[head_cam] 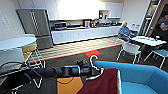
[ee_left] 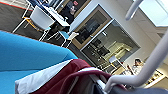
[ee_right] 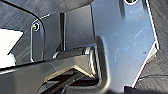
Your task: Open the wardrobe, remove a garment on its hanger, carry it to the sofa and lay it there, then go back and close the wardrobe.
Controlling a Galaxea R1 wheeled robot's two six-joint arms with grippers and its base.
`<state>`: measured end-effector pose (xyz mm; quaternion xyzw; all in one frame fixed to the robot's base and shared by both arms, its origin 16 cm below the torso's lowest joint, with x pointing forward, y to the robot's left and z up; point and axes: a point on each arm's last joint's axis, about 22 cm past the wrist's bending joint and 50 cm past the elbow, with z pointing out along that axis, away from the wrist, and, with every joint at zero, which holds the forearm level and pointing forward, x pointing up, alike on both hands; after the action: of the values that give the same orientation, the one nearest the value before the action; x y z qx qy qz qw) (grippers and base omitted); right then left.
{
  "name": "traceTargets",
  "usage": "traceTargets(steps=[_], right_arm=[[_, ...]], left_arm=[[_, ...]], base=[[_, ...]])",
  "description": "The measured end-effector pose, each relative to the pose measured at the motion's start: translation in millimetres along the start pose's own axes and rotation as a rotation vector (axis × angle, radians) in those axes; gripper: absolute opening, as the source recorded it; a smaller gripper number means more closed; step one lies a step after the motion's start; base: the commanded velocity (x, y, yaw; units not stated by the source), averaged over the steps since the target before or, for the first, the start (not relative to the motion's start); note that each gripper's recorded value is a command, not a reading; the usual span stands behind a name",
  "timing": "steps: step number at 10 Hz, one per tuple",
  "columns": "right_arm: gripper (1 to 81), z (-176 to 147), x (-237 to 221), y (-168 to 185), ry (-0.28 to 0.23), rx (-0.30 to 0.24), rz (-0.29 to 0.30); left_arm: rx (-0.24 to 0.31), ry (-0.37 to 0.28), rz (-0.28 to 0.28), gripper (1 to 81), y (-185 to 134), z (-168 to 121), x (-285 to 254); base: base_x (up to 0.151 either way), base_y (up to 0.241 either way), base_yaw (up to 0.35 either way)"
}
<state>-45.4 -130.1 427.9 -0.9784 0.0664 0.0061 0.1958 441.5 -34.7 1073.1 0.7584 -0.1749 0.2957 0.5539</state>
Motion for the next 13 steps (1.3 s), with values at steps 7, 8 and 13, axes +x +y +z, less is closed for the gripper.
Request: traceTargets(steps=[7, 8, 13], right_arm=[[81.1, -0.1, 0.2, 1.5, -0.001, -0.003, -0.001], [81.1, -0.3, 0.3, 2.1, -0.001, -0.004, -0.001], [81.1, 0.0, 0.1, 1.2, -0.001, -0.003, -0.001]], left_arm=[[0.01, 0.004, -0.001, 1.0, -3.9, -2.9, 1.3], [0.013, 0.006, -0.002, 1.0, -5.2, -4.1, 1.9], [0.019, 0.009, -0.003, 1.0, -8.0, -6.8, 3.1]], base=[[0.0, 0.0, -0.211], [0.0, 0.0, -0.207], [0.0, 0.0, -0.202]])
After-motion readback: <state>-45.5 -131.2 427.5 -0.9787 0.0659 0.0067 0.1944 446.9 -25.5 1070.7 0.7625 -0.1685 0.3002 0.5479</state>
